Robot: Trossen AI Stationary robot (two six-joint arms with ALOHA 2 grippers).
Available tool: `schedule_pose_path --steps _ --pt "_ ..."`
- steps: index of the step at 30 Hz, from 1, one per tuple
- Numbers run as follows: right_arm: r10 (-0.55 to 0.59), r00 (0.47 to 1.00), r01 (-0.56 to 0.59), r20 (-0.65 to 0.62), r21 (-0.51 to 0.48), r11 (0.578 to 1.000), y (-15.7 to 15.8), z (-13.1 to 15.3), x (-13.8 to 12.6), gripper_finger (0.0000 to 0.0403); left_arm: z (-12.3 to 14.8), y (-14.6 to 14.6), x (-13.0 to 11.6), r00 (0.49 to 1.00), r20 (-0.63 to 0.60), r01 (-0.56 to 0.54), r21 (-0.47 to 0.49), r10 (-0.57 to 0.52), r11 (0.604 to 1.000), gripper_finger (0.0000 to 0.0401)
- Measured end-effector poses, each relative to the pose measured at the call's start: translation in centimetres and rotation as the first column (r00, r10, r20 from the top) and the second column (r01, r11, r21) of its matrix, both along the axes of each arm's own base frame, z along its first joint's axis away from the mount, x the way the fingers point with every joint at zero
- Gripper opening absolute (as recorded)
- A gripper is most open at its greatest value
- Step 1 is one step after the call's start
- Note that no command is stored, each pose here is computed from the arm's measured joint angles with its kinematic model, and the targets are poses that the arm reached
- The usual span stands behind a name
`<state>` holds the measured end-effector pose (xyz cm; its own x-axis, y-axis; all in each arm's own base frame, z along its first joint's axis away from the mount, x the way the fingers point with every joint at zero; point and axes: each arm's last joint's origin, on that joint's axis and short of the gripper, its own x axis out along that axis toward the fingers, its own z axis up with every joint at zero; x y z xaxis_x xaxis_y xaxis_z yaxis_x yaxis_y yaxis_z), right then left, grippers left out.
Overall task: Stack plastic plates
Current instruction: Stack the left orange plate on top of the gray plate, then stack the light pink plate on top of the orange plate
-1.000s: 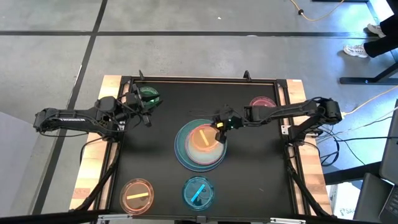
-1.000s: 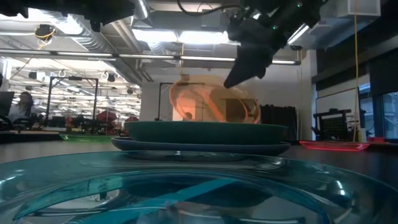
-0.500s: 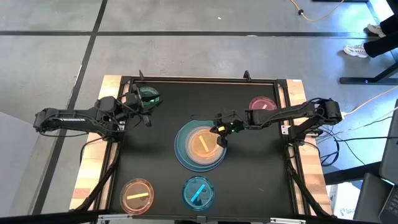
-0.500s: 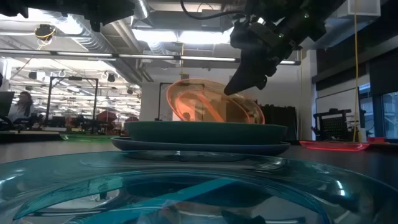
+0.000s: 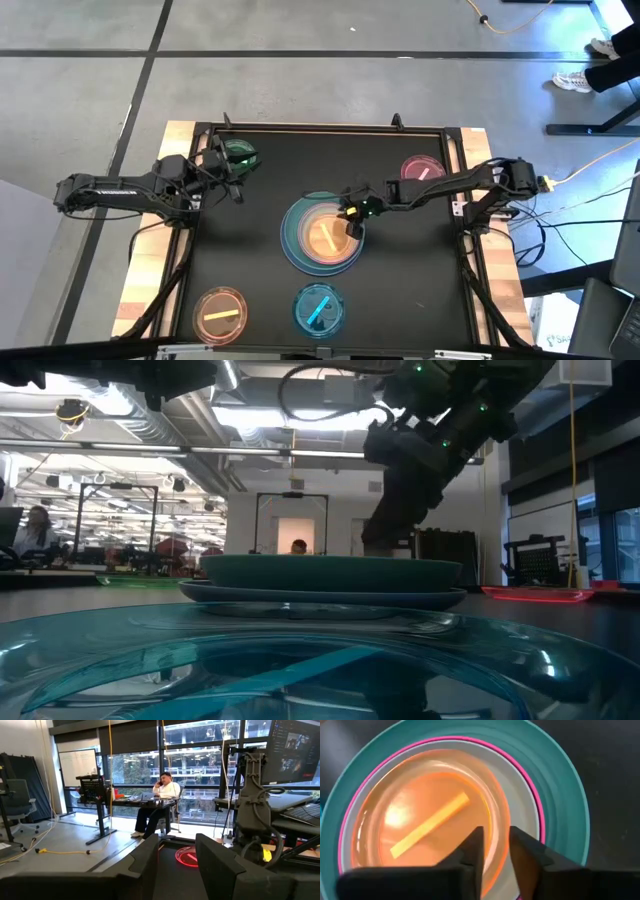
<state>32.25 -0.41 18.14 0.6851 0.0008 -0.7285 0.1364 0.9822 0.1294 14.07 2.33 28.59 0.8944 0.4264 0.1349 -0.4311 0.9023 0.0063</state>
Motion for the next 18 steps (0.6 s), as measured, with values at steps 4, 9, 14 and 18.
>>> schedule_pose_path --steps 4,9,14,18 --pt "0.036 0.999 -0.036 0.017 -0.034 0.999 0.0 0.7 -0.2 0.0131 0.0 0.0 0.0 1.000 0.000 0.000 0.000 0.000 1.000 0.0124" --pt "0.053 0.998 -0.052 0.018 -0.052 0.997 0.1 3.2 -2.1 0.0151 0.0 0.0 0.0 1.000 -0.001 0.000 0.000 0.000 1.000 0.0124" --pt "-0.025 0.996 0.019 -0.086 -0.067 0.998 -0.1 5.7 -6.0 0.0146 0.0 0.0 0.0 1.000 -0.001 0.000 0.000 0.000 1.000 0.0124" --pt "-0.120 0.971 0.093 -0.208 -0.136 0.986 -0.3 6.5 -8.9 0.0143 0.0 0.0 0.0 1.000 -0.001 0.000 0.000 0.000 1.000 0.0124"
